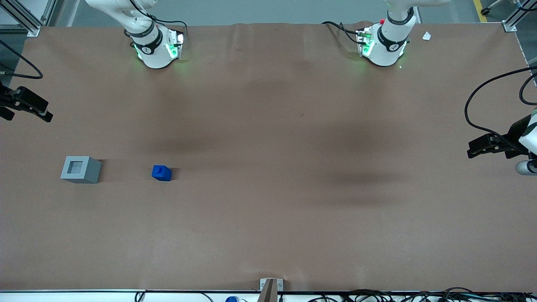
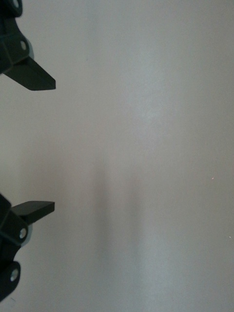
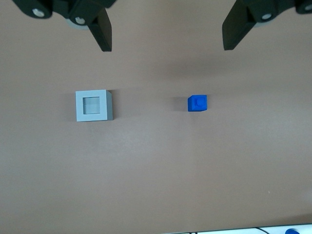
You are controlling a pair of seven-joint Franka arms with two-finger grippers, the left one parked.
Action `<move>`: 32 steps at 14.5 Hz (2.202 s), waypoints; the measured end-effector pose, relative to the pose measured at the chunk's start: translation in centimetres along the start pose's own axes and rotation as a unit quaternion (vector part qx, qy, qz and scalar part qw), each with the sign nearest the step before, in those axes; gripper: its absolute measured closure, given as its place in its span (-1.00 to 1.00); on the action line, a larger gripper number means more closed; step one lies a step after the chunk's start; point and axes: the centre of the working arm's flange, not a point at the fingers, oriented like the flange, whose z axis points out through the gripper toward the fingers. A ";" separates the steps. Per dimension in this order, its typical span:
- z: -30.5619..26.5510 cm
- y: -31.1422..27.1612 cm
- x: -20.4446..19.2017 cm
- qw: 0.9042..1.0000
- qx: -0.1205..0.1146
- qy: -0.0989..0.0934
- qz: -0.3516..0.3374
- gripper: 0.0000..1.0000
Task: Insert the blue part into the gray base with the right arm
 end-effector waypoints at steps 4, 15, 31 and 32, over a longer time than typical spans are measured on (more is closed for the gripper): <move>0.0 0.0 0.0 1.000 0.000 0.000 0.000 -1.00; 0.2 -0.6 -0.1 1.000 0.003 -0.005 -0.004 -1.00; 11.6 -8.1 1.3 0.999 0.006 -0.026 -0.024 -1.00; 12.7 -8.7 1.1 0.999 0.006 -0.026 -0.024 -1.00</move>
